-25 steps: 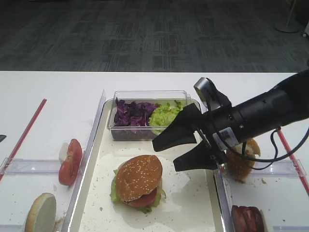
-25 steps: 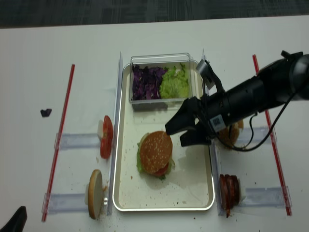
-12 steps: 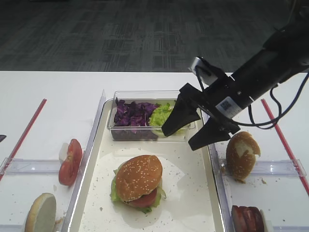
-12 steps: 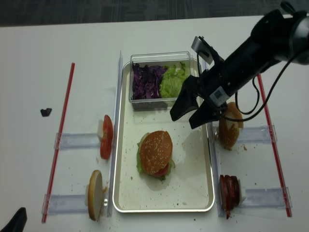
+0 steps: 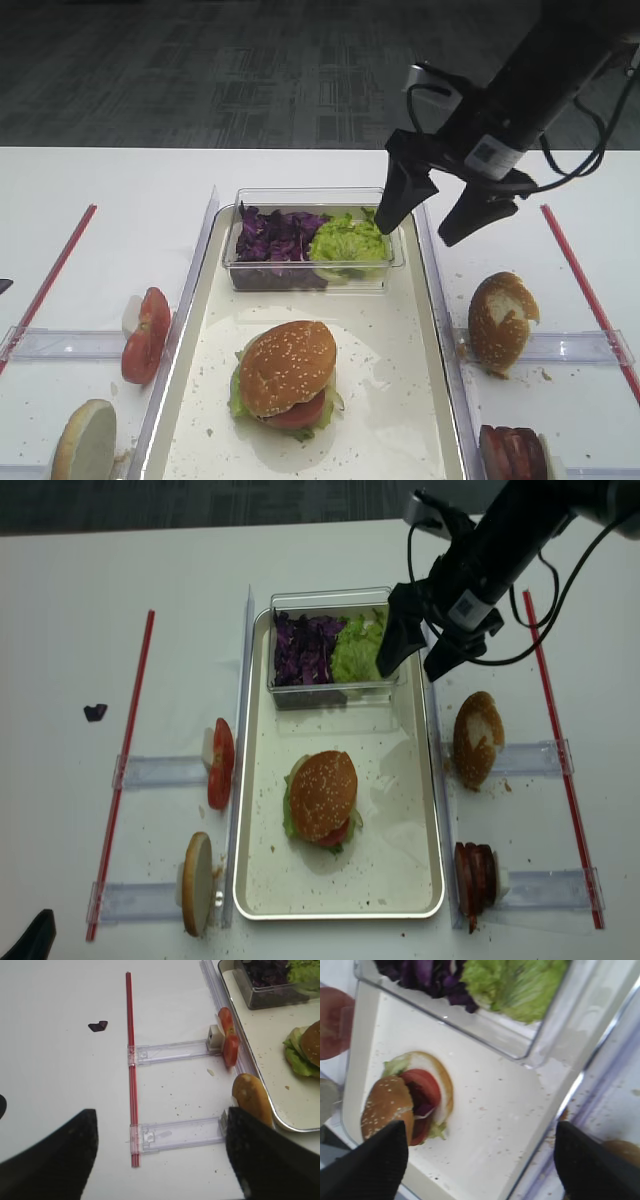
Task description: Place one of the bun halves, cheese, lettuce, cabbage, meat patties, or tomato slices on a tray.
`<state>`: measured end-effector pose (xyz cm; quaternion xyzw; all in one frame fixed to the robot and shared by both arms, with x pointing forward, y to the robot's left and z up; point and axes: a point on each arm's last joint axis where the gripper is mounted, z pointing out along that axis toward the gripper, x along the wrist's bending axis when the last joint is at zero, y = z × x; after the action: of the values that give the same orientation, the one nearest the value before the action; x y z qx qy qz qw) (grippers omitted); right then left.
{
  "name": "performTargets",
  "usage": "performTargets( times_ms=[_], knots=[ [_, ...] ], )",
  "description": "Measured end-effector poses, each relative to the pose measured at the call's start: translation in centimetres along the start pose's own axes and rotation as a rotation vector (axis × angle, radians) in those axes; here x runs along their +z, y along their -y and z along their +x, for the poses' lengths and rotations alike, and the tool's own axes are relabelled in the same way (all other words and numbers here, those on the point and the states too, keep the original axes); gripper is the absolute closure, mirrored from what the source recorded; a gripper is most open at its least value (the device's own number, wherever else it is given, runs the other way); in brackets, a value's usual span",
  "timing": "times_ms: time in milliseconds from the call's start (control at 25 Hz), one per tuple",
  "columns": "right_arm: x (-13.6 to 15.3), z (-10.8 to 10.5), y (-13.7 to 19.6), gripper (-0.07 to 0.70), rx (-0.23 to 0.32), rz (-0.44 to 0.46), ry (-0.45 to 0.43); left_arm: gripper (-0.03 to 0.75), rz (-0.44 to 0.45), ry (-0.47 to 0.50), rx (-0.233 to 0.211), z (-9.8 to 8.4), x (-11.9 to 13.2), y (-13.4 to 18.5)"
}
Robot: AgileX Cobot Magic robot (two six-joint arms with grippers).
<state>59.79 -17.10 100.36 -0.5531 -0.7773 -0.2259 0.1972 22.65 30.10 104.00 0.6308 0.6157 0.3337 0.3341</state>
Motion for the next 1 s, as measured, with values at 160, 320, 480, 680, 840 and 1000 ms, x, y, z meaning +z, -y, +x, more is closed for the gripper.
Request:
performTargets(
  times_ms=[160,320,480,680,840,1000],
  knots=[
    [-1.8,-0.4,-0.9,0.017,-0.002,-0.007,0.167,0.224,0.0,0.0,0.0,0.0,0.0,0.0],
    [-3.0,-1.0,-1.3,0.017,0.001,-0.014,0.303,0.224,0.0,0.0,0.0,0.0,0.0,0.0],
    [-3.5,-1.5,-1.3,0.017,-0.006,-0.006,0.382,0.224,0.0,0.0,0.0,0.0,0.0,0.0],
    [-3.9,-2.4,-1.1,0.017,-0.023,0.018,0.489,0.224,0.0,-0.005,0.002,0.0,0.0,0.0],
    [-4.1,-2.9,-1.1,0.017,-0.037,0.03,0.548,0.224,0.0,0.0,0.0,0.0,0.0,0.0],
    [-4.2,-3.0,-1.1,0.017,-0.037,0.031,0.554,0.224,0.0,0.0,0.0,0.0,0.0,0.0]
  ],
)
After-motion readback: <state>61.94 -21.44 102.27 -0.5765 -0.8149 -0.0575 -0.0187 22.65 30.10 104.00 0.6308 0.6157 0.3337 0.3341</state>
